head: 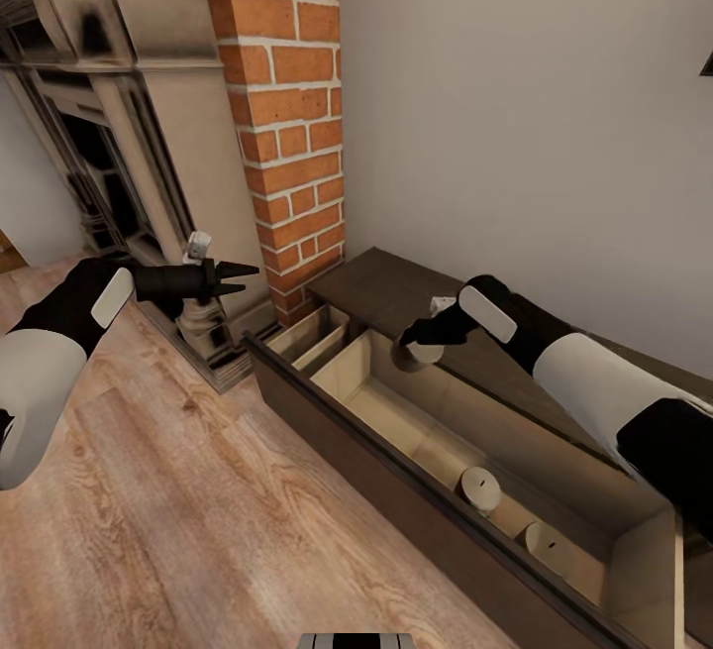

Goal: Place each of the two pumpkins and all three candles from the living room inside a cabinet in the living room (use any cabinet), then make sure every cabinet is closed, and position the cauldron so it is next to a table in the living room.

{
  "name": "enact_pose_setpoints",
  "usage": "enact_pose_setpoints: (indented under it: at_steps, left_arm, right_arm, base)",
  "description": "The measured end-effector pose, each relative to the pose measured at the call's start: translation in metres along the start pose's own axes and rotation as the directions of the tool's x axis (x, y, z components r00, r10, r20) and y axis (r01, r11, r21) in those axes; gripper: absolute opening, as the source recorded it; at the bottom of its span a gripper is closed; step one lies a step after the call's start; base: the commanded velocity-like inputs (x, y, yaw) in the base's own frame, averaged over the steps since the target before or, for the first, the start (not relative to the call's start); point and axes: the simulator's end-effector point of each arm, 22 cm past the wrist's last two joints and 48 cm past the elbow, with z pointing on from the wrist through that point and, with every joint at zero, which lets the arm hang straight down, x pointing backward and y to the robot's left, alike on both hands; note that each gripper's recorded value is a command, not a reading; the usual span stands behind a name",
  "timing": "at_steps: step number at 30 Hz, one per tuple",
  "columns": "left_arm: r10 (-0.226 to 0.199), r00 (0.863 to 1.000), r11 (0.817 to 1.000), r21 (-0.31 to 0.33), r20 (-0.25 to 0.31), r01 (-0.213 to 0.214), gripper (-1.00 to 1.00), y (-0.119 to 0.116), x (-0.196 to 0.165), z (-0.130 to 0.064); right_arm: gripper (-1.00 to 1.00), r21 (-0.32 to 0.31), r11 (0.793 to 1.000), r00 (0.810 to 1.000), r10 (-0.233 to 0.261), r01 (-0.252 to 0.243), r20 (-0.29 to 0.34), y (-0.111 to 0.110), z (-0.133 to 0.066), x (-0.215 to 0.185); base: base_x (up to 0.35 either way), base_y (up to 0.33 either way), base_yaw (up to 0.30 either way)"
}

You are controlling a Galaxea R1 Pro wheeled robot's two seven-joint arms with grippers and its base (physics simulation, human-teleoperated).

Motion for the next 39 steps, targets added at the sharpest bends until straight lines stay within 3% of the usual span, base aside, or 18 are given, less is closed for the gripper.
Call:
enact_pose_setpoints:
  at_steps: [16, 20, 26, 39]
  left_arm:
    - [0.002, 1.000, 1.000, 0.000, 0.001, -0.002, 1.00, 0.000, -0.001, -0.001]
    - [0.003, 1.000, 1.000, 0.001, 0.001, -0.003, 1.00, -0.001, -0.001, 0.000]
    - [0.004, 1.000, 1.000, 0.002, 0.000, -0.004, 1.00, -0.001, -0.001, 0.000]
    - [-0.039, 0.999, 0.999, -0.012, -0.030, 0.038, 1.00, 0.032, 0.019, 0.017]
  right_arm:
    - [-1.00, 0.006, 1.000, 1.000, -0.014, 0.014, -0.014, 0.007, 0.006, 0.005]
    - [-1.00, 0.034, 0.997, 0.996, -0.075, 0.076, -0.042, 0.013, 0.014, 0.016]
    - [-1.00, 0.047, 0.994, 0.994, -0.098, 0.101, -0.053, 0.013, 0.016, 0.020]
    - [-1.00, 0.040, 0.995, 0.990, -0.088, 0.093, -0.106, 0.005, 0.051, 0.039]
  base:
    - [0.000, 0.000, 0.000]
    - [0.000, 0.000, 0.130]
    - [0.000, 0.000, 0.033]
    - [0.000, 0.000, 0.001]
